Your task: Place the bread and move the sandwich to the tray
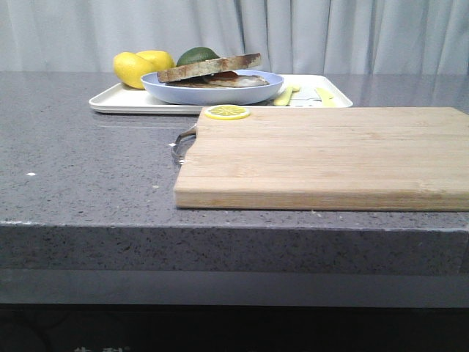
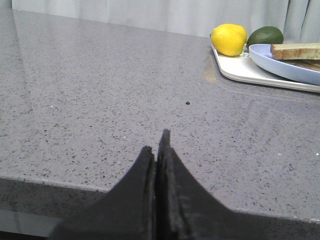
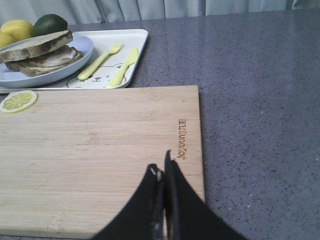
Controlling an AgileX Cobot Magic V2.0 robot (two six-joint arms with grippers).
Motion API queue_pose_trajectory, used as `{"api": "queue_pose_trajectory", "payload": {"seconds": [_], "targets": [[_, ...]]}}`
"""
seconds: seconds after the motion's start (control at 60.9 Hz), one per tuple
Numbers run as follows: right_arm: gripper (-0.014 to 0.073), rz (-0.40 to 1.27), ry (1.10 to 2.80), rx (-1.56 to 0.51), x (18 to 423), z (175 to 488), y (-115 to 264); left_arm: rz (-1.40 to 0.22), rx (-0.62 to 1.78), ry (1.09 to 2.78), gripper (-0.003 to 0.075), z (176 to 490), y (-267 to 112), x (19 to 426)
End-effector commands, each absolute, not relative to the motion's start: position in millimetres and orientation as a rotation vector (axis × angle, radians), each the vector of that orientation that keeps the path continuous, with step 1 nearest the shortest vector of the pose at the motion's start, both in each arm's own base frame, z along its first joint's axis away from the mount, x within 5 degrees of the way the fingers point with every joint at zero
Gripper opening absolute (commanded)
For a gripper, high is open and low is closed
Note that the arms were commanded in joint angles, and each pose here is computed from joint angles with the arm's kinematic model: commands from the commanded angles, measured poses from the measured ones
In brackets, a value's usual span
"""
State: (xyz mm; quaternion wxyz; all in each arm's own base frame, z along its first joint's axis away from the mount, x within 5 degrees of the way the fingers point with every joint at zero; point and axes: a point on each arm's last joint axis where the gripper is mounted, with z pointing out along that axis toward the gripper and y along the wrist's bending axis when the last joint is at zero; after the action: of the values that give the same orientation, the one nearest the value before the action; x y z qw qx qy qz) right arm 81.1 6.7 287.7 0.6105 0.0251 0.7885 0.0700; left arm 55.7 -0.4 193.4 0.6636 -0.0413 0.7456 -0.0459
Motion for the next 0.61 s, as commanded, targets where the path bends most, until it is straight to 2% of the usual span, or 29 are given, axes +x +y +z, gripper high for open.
{"api": "queue_pose_trajectory", "payload": {"seconds": [0.0,0.312,0.476,0.591], "targets": [[-0.0064,0.166,1.723,0.053,82,303,7,-0.127,-0.098,1.576,-0.0020,203,-1,54],[-0.0064,0.150,1.713,0.042,83,304,6,-0.127,-0.098,1.576,-0.0020,203,-1,54],[-0.0064,0.162,1.572,0.035,85,302,7,-0.127,-0.098,1.576,-0.0020,203,-1,54],[-0.0064,0.169,1.495,0.031,85,285,7,-0.127,-0.098,1.576,-0.0020,203,-1,54]]}}
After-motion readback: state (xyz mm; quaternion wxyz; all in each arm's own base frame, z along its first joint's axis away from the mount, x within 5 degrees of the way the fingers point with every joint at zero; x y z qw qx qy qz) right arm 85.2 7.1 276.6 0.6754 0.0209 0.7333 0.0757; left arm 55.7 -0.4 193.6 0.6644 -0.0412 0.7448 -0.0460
